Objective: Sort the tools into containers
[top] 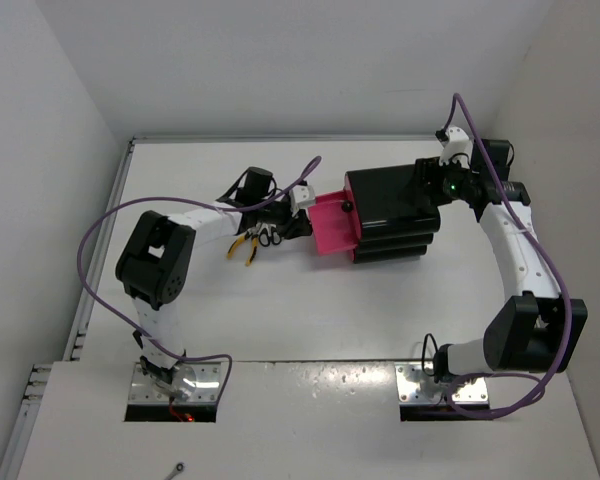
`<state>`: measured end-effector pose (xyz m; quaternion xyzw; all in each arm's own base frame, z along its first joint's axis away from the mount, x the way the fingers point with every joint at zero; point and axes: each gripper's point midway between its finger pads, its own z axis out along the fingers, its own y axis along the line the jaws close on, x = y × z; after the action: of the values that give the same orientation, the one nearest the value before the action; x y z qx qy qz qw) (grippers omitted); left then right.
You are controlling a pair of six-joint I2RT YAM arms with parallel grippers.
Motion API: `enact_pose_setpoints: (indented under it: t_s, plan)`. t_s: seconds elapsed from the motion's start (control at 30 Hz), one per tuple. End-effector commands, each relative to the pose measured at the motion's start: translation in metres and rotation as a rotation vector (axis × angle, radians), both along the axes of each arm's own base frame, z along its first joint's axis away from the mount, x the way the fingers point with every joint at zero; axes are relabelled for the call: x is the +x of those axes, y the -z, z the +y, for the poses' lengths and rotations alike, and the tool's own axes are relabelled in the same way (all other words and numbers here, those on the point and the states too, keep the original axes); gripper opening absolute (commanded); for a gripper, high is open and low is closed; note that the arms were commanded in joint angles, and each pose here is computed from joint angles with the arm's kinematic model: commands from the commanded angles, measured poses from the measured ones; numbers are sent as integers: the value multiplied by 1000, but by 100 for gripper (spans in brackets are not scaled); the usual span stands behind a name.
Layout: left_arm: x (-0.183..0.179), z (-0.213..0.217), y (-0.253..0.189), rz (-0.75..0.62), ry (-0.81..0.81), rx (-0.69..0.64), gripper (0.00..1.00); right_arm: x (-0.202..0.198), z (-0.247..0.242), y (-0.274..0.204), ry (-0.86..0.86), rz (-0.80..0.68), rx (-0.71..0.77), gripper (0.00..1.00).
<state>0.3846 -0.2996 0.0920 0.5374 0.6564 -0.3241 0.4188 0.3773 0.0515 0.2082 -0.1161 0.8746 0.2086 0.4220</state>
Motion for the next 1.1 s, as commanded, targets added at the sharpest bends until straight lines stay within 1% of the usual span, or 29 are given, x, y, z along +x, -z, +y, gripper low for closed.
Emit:
enact_pose_setpoints:
  t_s: [0.0, 0.07, 0.13, 0.17, 0.23, 0.43, 0.53, 0.73, 0.8, 0.83, 0.87, 0.93, 1.03, 1.07]
  plan:
    - [11, -1, -21, -50, 0, -32, 35, 0, 4, -10, -8, -37, 6, 75]
    - [19, -4, -19, -35, -22, -37, 43, 0, 4, -10, -8, -37, 6, 75]
    - [23, -6, -19, -37, -26, -43, 43, 0, 4, -10, -8, -37, 6, 75]
    - [23, -6, -12, -15, -30, -39, 43, -1, 4, -8, -8, -28, 7, 75]
    - [31, -4, -15, -20, -50, -41, 43, -1, 4, -8, -8, -28, 7, 75]
    - [37, 5, -15, -13, -75, -43, 43, -1, 2, -8, -1, -27, 1, 75]
    - [40, 9, -15, -13, -85, -43, 39, -1, 2, -8, -1, -27, 1, 75]
    - [36, 16, -16, -7, -79, -33, 35, -1, 2, -8, -1, -27, 1, 75]
    - [33, 22, -9, 13, -83, -17, 35, -1, 2, -10, -1, -27, 1, 75]
    - [30, 23, -9, 4, -78, -13, 36, -1, 2, -10, -1, -27, 1, 75]
    - [25, 26, -2, 28, -74, 3, 46, -1, 2, -10, -1, -27, 1, 75]
    - [23, 26, -5, 28, -74, 3, 58, -1, 2, -10, -1, -27, 1, 75]
    - [24, 27, -4, 40, -91, 6, 66, -1, 2, -10, -1, -27, 1, 75]
    - [27, 24, -12, 40, -90, -7, 69, -1, 2, -10, -1, -27, 1, 75]
